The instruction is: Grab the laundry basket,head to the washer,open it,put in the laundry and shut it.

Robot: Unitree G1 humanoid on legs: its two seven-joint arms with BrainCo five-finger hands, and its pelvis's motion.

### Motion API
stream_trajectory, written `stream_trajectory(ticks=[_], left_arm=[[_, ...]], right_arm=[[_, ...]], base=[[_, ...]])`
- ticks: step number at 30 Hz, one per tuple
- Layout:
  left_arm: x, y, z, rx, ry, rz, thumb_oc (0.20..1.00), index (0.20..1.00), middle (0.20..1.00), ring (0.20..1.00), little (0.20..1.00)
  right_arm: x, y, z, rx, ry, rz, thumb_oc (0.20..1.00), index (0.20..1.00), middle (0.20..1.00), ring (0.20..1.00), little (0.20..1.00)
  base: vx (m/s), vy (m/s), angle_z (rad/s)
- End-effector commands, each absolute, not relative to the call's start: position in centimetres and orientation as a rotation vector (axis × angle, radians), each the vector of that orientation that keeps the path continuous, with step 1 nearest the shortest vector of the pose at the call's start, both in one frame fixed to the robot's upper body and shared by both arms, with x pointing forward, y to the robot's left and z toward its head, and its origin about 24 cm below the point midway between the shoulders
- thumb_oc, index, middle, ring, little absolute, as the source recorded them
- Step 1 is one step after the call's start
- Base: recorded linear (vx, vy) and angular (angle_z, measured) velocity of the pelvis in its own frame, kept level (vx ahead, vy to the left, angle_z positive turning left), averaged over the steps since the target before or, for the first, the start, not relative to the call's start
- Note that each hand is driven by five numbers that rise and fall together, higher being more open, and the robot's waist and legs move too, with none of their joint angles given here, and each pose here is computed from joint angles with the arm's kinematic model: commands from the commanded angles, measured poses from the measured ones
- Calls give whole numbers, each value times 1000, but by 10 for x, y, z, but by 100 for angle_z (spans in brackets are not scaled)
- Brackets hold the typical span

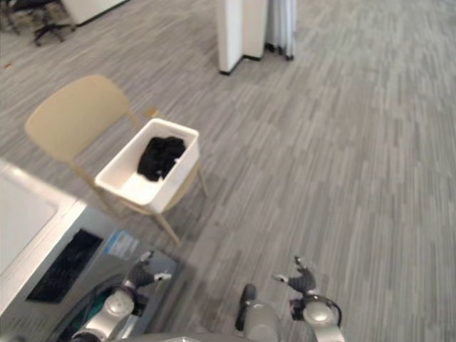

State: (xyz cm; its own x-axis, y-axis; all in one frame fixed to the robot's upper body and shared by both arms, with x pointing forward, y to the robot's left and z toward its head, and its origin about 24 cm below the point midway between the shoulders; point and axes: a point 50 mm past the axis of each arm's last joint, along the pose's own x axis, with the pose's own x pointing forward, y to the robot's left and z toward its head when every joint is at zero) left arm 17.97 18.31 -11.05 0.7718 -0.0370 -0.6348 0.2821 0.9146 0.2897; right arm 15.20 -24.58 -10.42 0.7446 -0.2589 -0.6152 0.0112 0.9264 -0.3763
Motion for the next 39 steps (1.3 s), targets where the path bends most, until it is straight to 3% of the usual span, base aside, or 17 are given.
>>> stream_trajectory(ticks=[1, 12, 22, 39], left_arm=[[198, 173, -97, 380, 562, -190, 1000, 1000, 1000, 1000, 1000], [197, 167, -98, 370, 565, -190, 1000, 1000, 1000, 1000, 1000], [188, 189, -97, 371, 581, -107, 1000, 1000, 1000, 1000, 1000], [194, 178, -102, 368, 599, -132, 1000, 1000, 1000, 1000, 1000]], right_arm=[[178, -249, -82, -397, 576, -150, 1000, 1000, 1000, 1000, 1000], [178, -249, -81, -410, 569, -146, 1000, 1000, 1000, 1000, 1000], [185, -228, -83, -412, 556, -53, 1000, 1000, 1000, 1000, 1000], [196, -228, -75, -426, 511, -21, 1000, 1000, 1000, 1000, 1000]], base=[[125, -130, -107], [199, -28, -20], [233, 82, 19], [104, -172, 114]])
